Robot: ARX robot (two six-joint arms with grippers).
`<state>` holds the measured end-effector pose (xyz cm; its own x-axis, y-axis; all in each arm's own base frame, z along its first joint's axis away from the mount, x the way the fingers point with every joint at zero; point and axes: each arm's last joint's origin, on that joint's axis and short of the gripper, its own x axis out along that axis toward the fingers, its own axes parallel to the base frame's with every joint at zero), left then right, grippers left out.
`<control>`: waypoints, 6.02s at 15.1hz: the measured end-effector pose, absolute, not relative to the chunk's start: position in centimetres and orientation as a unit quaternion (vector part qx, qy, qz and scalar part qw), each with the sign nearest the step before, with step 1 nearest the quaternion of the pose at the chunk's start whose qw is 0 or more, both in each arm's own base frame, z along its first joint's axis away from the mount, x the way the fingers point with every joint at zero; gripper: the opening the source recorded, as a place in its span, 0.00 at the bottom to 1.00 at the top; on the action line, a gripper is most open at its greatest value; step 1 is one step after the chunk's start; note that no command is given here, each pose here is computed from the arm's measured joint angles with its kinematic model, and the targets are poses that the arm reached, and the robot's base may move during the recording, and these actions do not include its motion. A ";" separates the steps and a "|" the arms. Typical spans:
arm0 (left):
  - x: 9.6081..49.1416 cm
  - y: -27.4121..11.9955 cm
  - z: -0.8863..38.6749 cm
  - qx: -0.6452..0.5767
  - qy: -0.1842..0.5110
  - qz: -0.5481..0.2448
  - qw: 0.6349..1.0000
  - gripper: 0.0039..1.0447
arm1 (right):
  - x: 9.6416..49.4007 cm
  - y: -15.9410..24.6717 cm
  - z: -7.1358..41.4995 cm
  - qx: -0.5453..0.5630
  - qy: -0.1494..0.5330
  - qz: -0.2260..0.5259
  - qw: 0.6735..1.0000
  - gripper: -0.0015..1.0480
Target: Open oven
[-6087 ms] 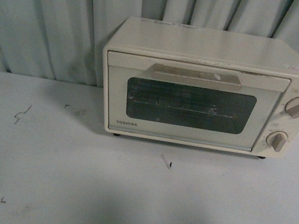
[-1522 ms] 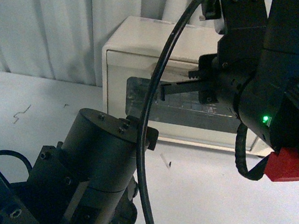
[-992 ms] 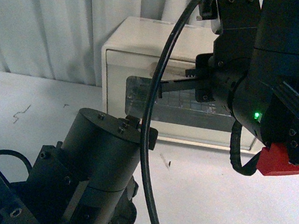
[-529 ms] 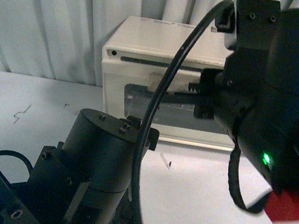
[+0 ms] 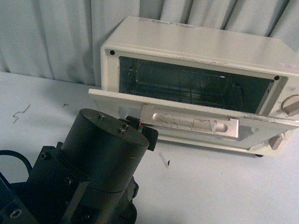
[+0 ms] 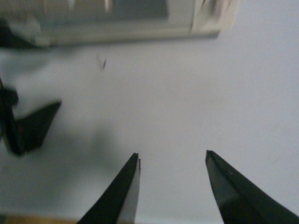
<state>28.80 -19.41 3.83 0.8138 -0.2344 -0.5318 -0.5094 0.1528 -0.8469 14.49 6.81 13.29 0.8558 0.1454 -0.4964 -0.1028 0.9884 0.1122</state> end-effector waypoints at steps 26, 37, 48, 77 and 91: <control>28.8 -19.4 3.9 -0.644 0.288 0.098 0.702 0.94 | 9.7 0.0 16.6 0.002 0.001 0.000 1.000 0.02; 28.8 -19.5 3.9 -0.644 0.289 0.098 0.702 0.94 | 9.7 0.0 16.7 0.002 -0.002 0.000 1.000 0.02; 29.0 -20.1 3.9 -0.616 0.272 0.149 0.724 0.93 | 9.7 0.0 16.6 0.001 -0.001 0.000 1.000 0.91; 12.0 0.1 16.8 -0.009 -0.005 0.007 1.000 0.01 | 9.7 0.0 16.6 0.001 -0.001 0.000 1.000 0.94; 9.8 0.0 16.4 -0.008 0.005 0.000 1.000 0.01 | 9.7 0.0 16.7 0.001 -0.001 0.000 1.000 0.94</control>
